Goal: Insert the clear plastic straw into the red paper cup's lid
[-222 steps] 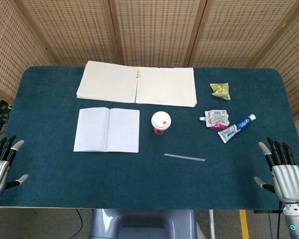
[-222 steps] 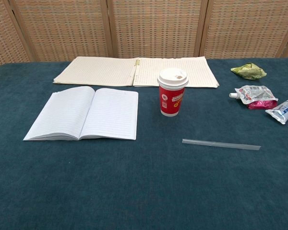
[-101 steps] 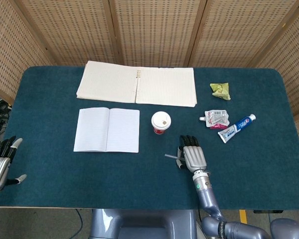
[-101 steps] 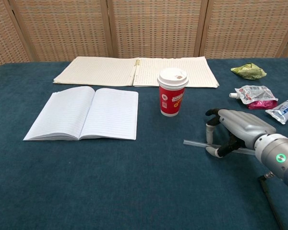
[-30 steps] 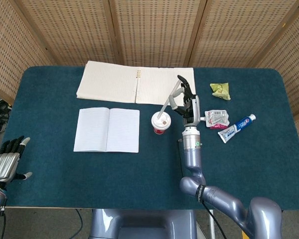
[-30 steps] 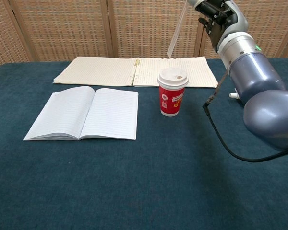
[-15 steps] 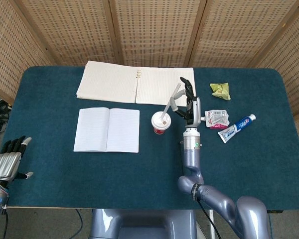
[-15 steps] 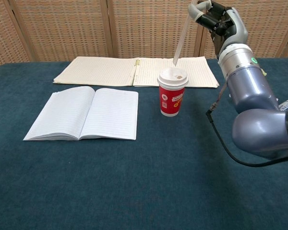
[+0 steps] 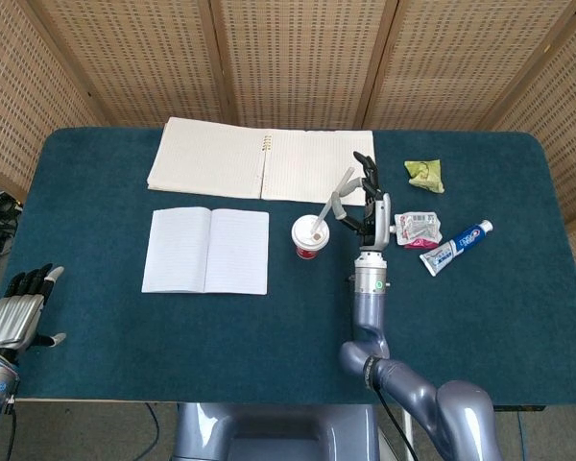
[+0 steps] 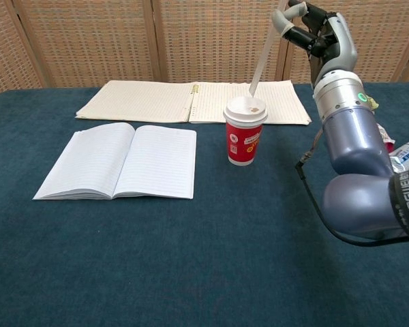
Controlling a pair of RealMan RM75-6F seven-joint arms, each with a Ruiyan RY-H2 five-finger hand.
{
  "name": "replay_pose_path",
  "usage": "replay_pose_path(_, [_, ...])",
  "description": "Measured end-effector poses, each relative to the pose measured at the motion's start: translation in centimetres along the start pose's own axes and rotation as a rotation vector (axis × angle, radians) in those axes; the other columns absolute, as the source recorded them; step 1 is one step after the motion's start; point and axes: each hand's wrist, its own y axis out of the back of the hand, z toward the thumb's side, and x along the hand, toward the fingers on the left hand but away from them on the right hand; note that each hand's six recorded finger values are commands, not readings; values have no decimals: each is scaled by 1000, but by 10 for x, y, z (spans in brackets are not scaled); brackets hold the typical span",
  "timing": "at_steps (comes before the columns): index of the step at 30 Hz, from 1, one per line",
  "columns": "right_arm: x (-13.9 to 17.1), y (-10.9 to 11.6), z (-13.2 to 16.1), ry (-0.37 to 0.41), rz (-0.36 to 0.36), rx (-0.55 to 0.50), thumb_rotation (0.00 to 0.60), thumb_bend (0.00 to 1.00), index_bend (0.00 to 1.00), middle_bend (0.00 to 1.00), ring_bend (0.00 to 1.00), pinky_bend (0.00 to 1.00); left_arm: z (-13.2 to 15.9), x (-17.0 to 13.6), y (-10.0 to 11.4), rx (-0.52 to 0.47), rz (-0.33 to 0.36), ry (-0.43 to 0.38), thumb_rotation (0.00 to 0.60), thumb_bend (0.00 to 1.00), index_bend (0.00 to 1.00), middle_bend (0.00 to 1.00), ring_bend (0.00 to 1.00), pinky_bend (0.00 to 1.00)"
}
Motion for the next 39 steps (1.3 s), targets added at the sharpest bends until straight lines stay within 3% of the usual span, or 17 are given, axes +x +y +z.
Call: replay_pose_path(39, [11, -2, -10, -7, 3, 21, 600, 544, 661, 243, 3, 0, 2, 0, -3, 9, -15, -7, 600, 70, 0, 0, 0, 0])
